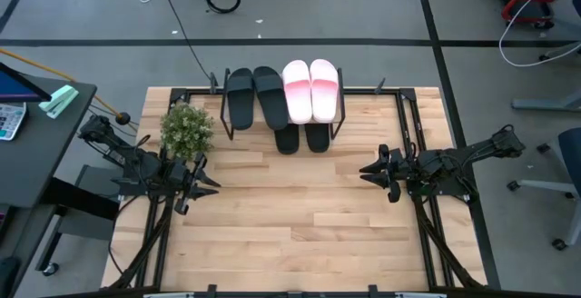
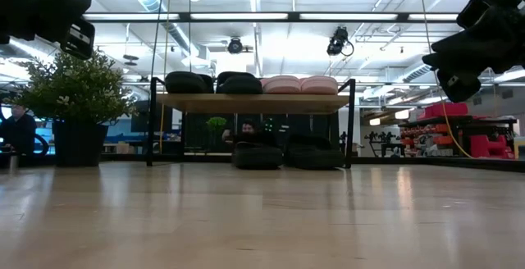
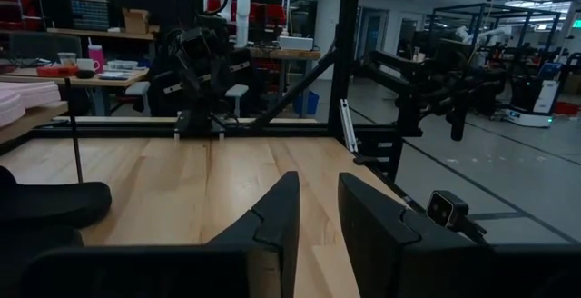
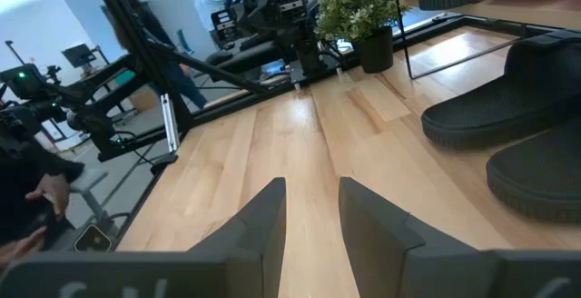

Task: Pick and place slides into the shelf
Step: Return to Home Position

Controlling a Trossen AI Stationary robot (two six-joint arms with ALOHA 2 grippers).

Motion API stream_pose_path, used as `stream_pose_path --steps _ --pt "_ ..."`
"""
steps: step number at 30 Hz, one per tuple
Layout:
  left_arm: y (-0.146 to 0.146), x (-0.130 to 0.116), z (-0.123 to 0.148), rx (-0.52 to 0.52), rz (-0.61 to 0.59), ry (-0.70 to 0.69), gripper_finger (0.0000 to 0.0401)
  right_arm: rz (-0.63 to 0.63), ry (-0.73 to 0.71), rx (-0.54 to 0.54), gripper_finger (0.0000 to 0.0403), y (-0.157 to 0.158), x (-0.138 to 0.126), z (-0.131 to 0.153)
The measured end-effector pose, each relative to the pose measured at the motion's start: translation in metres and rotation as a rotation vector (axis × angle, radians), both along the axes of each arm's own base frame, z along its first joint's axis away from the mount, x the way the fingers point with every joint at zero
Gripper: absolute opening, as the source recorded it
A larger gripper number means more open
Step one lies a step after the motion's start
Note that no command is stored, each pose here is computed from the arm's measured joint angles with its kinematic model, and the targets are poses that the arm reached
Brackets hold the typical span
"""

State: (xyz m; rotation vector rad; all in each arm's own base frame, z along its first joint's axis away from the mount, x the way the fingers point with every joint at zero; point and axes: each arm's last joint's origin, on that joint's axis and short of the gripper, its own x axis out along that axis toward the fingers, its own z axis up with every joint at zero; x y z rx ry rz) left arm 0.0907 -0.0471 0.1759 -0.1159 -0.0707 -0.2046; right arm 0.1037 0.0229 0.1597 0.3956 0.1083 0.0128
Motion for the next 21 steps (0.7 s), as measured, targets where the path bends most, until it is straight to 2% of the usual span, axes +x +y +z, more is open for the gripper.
stream_pose_path --steps 10,21 --pt "0.0000 0.0000 0.0000 0.000 0.000 0.000 0.0093 0.000 0.000 0.000 0.0110 0.0000 0.0000 0.0000" --pt "0.0000 0.0000 0.0000 0.000 0.000 0.000 0.0085 0.000 0.000 0.000 0.0110 0.0000 0.0000 0.0000"
